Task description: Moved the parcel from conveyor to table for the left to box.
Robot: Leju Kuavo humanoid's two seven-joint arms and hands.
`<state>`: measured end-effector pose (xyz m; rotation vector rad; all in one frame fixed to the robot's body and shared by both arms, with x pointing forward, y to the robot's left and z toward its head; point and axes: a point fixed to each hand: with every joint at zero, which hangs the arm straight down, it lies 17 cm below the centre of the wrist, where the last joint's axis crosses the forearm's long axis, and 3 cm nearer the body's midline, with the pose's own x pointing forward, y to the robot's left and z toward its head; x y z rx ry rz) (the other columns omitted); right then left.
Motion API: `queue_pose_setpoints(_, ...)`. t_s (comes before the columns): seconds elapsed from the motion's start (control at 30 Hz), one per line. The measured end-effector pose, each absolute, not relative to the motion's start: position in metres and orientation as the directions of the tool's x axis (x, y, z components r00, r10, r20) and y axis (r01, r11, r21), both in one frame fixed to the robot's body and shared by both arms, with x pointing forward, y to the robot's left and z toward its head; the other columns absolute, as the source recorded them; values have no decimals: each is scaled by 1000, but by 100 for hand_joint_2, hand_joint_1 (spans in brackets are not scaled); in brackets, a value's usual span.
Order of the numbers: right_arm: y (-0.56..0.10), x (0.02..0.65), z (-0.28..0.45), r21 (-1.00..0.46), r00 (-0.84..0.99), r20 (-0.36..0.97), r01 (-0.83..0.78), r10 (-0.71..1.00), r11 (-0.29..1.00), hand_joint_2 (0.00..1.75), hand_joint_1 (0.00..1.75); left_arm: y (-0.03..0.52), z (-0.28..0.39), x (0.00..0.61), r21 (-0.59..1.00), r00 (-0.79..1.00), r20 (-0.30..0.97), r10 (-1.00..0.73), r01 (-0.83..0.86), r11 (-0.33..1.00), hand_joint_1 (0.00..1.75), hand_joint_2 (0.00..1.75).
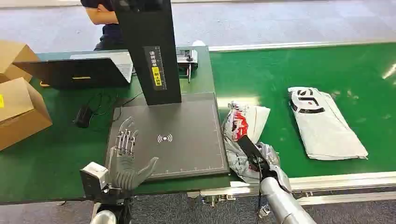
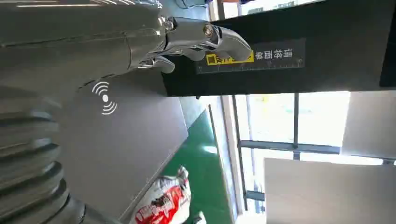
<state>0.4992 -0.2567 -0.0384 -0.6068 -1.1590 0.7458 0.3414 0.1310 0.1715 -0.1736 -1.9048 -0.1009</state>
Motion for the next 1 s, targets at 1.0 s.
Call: queue_pose_setpoints(1.0,-284,522,75,-912,-11,338,244,941,330,175,175,134,170,341,-11,-336,940,61,149,989,0,175)
